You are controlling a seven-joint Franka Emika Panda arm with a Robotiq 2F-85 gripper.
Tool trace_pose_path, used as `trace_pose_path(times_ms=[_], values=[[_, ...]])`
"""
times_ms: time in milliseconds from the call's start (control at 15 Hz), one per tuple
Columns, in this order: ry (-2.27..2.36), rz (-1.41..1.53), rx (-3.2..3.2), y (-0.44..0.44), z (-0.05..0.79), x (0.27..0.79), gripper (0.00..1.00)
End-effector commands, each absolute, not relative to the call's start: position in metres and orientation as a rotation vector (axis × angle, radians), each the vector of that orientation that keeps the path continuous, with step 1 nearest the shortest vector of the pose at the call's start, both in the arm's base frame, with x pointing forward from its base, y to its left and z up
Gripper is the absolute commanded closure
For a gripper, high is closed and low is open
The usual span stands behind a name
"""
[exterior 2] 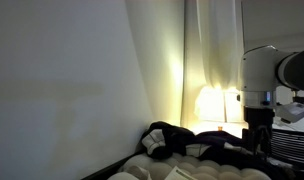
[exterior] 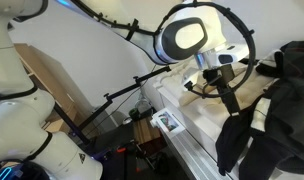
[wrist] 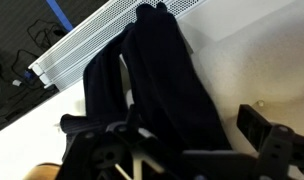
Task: Unfold the black cloth on the bed.
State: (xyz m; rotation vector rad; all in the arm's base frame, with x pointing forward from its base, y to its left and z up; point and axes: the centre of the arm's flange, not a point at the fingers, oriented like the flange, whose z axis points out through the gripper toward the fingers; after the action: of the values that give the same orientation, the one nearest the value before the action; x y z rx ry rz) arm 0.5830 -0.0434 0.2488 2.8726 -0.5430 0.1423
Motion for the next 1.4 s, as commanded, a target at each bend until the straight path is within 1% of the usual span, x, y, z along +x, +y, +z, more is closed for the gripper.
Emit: trace_pose_path(times_ms=[0, 467, 933, 1000, 1067, 1133, 1333], values=[[-0.478, 0.122, 2.903, -0.041, 0.238, 0.602, 0.0], [-0.516, 0.143, 2.843, -0.04, 0.223, 0.616, 0.0], [-0.539, 0.104, 2.801, -0.04, 0.215, 0.627, 0.0], [-0.52, 0.119, 2.795, -0.039, 0.211, 0.627, 0.25], [-0.513, 0.105, 2.791, -0.038, 0.209, 0.628, 0.26], [-0.497, 0.078, 2.816, -0.037, 0.209, 0.628, 0.32], [-0.462, 0.067, 2.847, -0.031, 0.213, 0.629, 0.58]])
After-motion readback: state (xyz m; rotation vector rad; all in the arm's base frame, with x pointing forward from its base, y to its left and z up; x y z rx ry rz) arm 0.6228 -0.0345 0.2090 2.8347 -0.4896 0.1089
